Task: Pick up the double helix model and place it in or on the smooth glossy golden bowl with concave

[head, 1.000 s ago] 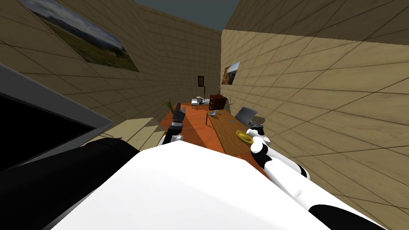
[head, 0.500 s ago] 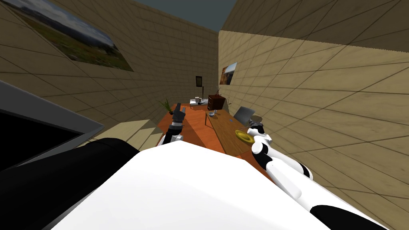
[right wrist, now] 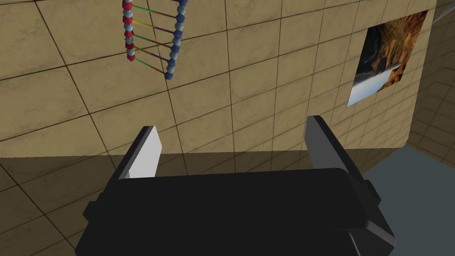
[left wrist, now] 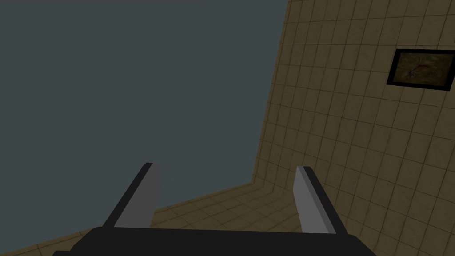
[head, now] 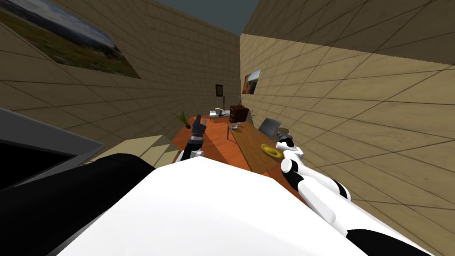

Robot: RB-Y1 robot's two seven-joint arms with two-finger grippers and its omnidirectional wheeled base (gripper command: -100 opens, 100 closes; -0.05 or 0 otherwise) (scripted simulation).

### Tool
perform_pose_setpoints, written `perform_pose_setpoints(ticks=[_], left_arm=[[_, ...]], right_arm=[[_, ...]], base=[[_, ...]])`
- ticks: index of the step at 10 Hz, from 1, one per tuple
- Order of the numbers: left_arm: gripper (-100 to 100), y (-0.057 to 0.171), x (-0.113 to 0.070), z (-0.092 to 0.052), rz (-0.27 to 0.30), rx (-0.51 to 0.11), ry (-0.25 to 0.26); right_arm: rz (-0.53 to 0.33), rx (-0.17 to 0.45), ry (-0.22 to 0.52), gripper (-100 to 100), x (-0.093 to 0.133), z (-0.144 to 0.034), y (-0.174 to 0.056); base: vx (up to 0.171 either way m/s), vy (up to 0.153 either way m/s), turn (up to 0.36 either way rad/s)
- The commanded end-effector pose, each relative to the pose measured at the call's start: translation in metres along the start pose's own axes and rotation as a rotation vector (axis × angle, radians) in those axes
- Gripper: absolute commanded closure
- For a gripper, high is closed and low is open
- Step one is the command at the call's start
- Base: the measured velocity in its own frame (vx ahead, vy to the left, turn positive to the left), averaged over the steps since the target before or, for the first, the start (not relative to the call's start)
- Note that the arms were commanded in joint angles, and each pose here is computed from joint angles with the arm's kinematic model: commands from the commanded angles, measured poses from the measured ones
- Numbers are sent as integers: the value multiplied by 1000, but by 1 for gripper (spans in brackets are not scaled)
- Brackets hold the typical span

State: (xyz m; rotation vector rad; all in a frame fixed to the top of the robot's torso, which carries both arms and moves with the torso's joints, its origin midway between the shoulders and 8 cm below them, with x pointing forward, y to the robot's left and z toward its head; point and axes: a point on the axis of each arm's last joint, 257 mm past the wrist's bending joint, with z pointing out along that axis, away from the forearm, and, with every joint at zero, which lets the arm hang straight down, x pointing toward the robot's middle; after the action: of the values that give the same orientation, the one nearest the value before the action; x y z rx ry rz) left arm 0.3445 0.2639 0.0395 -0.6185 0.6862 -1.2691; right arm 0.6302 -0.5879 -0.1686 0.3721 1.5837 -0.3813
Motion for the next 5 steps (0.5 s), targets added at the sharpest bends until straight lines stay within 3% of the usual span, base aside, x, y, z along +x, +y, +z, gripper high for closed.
perform_pose_setpoints(ticks=[1,5], left_arm=[[0,0,0,0,0,0,0],[0,0,0,0,0,0,0]], right_arm=[[-20,-21,-2,-100,-7,2,6],[5,-39,-2,-100,-13,4,12]], base=[[28,24,-133],[26,35,-60]])
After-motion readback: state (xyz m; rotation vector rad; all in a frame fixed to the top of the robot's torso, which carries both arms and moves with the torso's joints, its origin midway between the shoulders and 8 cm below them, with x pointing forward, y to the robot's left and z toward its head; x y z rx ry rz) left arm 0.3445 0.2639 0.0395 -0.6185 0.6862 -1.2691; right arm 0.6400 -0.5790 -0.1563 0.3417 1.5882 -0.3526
